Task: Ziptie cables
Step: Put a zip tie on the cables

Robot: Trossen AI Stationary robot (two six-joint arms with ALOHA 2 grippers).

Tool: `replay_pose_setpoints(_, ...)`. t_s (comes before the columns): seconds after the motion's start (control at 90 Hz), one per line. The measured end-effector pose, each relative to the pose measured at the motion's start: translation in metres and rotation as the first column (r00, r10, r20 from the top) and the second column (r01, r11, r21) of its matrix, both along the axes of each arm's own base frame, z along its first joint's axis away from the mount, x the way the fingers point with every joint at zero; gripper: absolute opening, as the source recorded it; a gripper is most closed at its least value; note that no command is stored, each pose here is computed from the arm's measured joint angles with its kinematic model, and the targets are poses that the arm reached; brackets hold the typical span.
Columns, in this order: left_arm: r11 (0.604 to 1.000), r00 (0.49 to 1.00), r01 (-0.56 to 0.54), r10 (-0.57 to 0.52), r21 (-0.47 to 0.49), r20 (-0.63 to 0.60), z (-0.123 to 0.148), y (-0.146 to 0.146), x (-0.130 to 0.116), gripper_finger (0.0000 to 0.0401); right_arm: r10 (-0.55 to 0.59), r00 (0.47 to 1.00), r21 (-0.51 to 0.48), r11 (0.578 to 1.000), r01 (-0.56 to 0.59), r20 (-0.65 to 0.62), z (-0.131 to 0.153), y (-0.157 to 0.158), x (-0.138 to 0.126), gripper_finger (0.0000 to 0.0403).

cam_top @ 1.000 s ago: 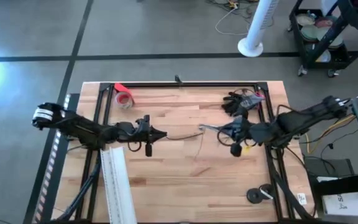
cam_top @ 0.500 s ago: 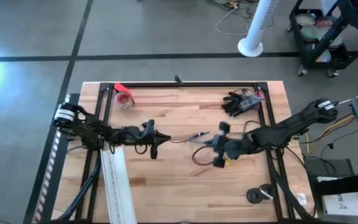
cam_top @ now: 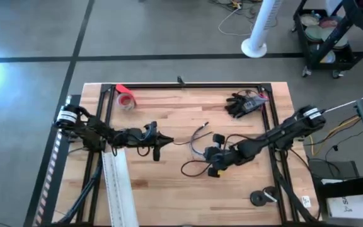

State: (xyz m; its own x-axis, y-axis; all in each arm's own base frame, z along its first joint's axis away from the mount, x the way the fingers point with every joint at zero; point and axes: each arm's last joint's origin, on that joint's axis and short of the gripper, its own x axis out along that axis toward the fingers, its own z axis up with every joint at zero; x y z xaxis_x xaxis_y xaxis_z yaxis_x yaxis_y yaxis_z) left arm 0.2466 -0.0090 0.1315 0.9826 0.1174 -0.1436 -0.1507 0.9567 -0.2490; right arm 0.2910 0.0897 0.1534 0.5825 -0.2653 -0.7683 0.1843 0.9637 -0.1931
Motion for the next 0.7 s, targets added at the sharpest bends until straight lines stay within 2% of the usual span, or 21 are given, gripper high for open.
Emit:
replay_pose_setpoints(0.144, 1.0, 1.0, 0.0, 0.0, 0.0, 0.0, 0.0, 0.0, 0.0, 0.0, -0.051, 0.999, -0.016, 0.999, 0.051, -0.01, -0.004, -0.011, 0.003, 0.0)
replay_pose_setpoints(0.322, 1.0, 1.0, 0.0, 0.0, 0.0, 0.0, 0.0, 0.0, 0.0, 0.0, -0.23, 0.973, -0.039, 0.972, 0.232, 0.035, -0.008, -0.033, 0.008, 0.0)
replay_pose_setpoints(0.411, 1.0, 1.0, 0.0, 0.0, 0.003, 0.003, 0.0, 0.0, 0.0, 0.0, -0.295, 0.95, 0.026, 0.955, 0.294, 0.098, -0.01, -0.042, 0.017, 0.0)
replay_pose_setpoints(0.578, 1.0, 1.0, 0.001, -0.001, 0.004, 0.008, 0.001, 0.0, 0.0, 0.0, -0.364, 0.908, 0.203, 0.924, 0.323, 0.21, -0.017, -0.058, 0.039, 0.0)
replay_pose_setpoints(0.7, 1.0, 1.0, 0.001, -0.001, 0.004, 0.008, 0.001, 0.0, 0.0, 0.0, -0.425, 0.885, 0.232, 0.895, 0.381, 0.188, -0.03, -0.071, 0.05, 0.0)
